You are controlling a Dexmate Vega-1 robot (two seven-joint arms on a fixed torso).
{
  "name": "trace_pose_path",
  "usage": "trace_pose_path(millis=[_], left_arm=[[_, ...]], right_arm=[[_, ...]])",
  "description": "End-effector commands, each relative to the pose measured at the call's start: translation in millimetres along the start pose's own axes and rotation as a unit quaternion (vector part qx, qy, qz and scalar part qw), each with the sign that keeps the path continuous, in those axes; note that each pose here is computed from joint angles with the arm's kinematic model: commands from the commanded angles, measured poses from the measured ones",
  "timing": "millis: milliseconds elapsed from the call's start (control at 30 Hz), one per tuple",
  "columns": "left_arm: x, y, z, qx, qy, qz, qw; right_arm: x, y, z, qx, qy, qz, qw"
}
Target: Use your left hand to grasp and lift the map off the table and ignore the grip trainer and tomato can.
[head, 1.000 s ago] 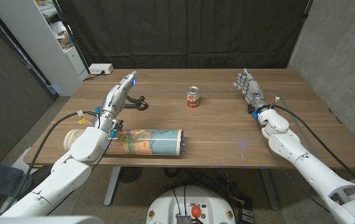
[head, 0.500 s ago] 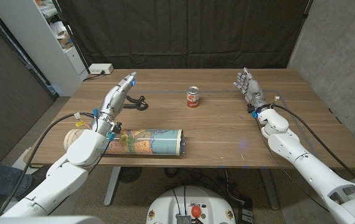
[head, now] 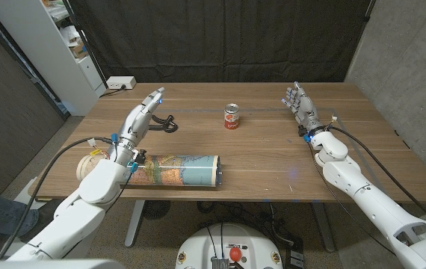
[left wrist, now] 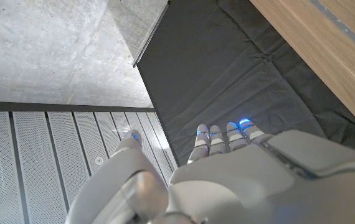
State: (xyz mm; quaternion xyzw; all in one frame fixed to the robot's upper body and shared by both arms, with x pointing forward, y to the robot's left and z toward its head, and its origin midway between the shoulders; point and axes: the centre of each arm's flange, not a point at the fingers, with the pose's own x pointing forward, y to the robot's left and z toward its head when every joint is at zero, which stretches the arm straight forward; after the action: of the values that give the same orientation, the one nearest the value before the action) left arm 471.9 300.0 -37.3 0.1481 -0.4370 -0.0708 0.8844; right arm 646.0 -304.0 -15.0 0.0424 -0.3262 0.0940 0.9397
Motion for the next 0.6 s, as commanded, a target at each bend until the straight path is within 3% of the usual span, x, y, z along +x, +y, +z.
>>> trace_pose_path(millis=[33, 600], left_arm=[[-10.8, -9.6, 8.9, 0.012, -0.018, -0.001, 1.000], [-25.4, -12.3, 14.4, 0.029, -0.024, 0.002, 0.999]], right_arm=[[1.2, -2.6, -0.2, -0.005, 0.003, -0.001, 1.0000], [2.2, -2.4, 1.1, -0.007, 0.000, -0.002, 1.0000]])
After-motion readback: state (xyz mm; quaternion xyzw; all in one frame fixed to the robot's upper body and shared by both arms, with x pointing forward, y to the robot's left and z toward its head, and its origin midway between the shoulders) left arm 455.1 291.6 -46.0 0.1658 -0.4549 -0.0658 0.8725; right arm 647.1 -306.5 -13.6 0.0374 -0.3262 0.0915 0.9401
